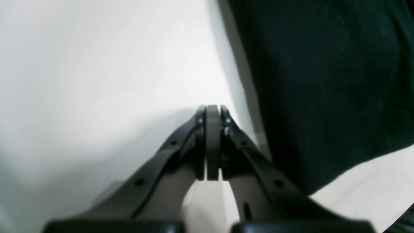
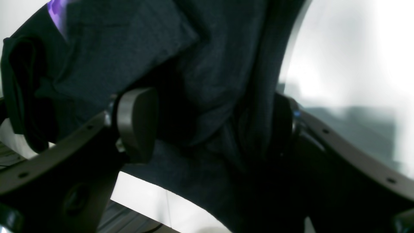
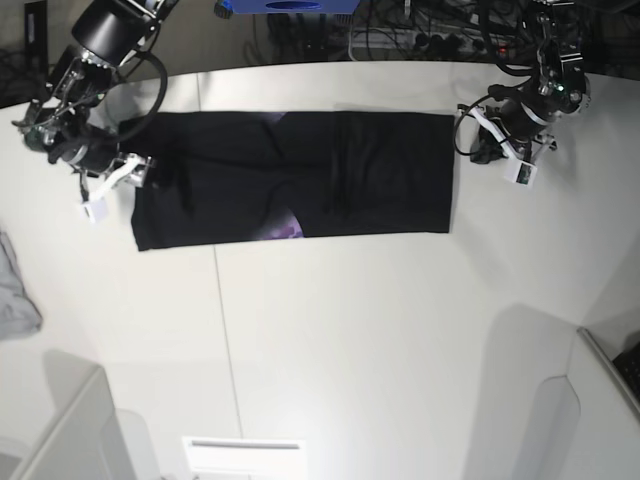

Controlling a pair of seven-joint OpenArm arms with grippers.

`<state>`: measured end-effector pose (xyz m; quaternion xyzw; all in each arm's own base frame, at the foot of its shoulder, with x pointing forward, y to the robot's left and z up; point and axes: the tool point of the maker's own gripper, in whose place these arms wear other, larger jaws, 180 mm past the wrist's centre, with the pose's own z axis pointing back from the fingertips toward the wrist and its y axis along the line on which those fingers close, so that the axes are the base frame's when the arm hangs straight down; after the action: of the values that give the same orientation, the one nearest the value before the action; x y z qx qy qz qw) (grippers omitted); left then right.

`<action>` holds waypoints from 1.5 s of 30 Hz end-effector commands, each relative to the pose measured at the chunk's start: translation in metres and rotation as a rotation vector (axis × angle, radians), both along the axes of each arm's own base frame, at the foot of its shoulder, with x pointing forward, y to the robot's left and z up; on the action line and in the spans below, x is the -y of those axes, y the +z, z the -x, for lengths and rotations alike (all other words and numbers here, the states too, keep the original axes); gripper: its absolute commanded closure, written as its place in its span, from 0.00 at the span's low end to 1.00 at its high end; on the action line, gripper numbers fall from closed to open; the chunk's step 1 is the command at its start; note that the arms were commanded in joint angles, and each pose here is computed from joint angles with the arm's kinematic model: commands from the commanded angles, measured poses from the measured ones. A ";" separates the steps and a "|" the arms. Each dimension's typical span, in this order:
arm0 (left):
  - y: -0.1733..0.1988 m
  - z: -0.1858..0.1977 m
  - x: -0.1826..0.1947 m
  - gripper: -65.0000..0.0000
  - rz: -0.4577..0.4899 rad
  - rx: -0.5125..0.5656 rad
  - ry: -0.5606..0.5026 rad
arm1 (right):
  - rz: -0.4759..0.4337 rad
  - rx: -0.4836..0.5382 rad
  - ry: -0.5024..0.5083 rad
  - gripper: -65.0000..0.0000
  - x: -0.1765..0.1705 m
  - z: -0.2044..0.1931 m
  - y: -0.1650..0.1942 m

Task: Fold the T-shirt properly
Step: 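Grasp both ends of the shortened strip with both grippers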

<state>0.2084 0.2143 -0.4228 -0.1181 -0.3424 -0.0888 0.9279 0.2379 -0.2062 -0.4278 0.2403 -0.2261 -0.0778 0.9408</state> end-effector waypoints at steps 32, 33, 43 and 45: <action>-0.034 -0.005 0.088 1.00 0.118 -0.086 -0.104 | 0.083 0.039 0.020 1.00 -0.013 -0.023 0.034; -0.035 -0.003 0.093 1.00 0.122 -0.090 -0.113 | 0.092 0.051 0.029 1.00 -0.017 -0.025 0.040; -0.022 -0.018 0.097 1.00 0.134 -0.040 -0.107 | 0.089 0.121 0.148 1.00 -0.089 -0.032 0.079; -0.017 -0.020 0.097 1.00 0.132 -0.027 -0.113 | 0.074 0.113 0.154 1.00 -0.098 -0.030 0.078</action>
<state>0.2337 0.1099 -0.4353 -0.2176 -0.3434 -0.1075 0.9073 0.2598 -0.1078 -0.3603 0.2234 -0.2404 0.0171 0.9445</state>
